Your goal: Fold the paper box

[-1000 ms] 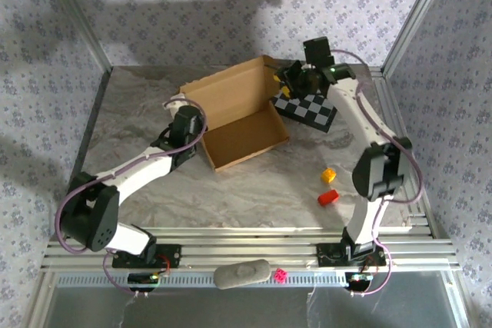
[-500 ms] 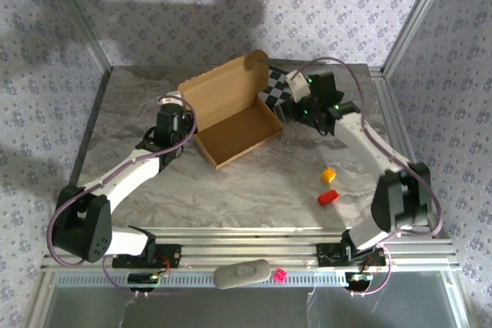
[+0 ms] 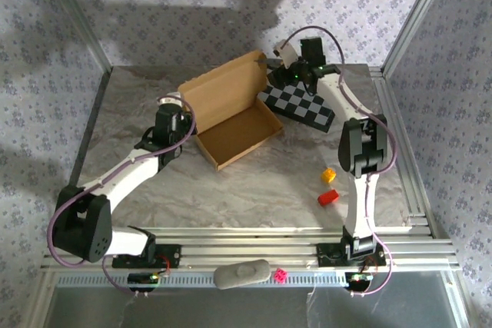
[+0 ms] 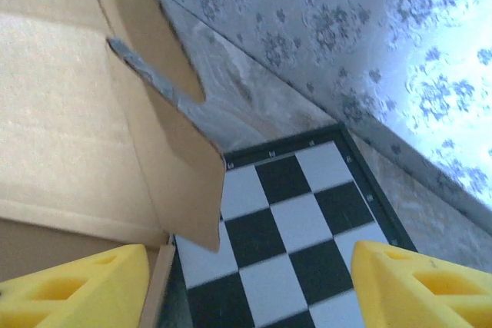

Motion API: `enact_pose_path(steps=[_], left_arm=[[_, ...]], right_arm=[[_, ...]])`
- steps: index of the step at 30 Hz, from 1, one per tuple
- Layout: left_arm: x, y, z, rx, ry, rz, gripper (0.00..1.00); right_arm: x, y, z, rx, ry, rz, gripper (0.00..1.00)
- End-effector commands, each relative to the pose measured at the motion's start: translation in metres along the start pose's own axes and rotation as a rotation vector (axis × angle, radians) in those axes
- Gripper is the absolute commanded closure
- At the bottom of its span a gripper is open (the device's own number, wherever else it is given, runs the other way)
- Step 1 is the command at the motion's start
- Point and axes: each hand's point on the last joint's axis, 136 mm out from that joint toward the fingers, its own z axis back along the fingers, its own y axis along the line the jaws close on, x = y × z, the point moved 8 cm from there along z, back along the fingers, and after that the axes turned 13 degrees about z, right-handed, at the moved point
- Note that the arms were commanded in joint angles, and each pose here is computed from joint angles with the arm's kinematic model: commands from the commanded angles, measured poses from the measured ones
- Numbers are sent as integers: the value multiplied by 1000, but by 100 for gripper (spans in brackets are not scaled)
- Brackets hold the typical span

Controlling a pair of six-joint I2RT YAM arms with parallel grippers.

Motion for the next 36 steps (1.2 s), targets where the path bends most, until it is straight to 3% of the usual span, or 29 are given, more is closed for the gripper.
enact_pose_path(steps=[1,13,15,19,23,24,29,32,36], left_arm=[[16,-7,0,-15,-26,14,100],[22,-15,-12,-29,-5,18,100],[22,-16,-14,-27,0,15,100],[22,-17,-20,-18,5,14,100],[21,-17,-27,-12,3,27,100],[21,-17,-28,-11,2,32,100],[21,-19,-32,-6,-9,91,100],[22,-22,-32,-3,-20,124,100],[23,-27,-32,9,-32,164,100]], right_arm=[[8,4,-12,108,-79,12,28],[6,10,-61,218,-167,-32,31],[6,15,-66,236,-167,-31,42],[6,24,-69,236,-115,-9,77],[13,26,-58,180,-55,-23,96],[16,27,-54,143,-32,-25,100],[30,42,-40,-78,41,-125,100],[36,60,-29,-311,57,-243,100],[39,80,-2,-648,-6,-563,100]])
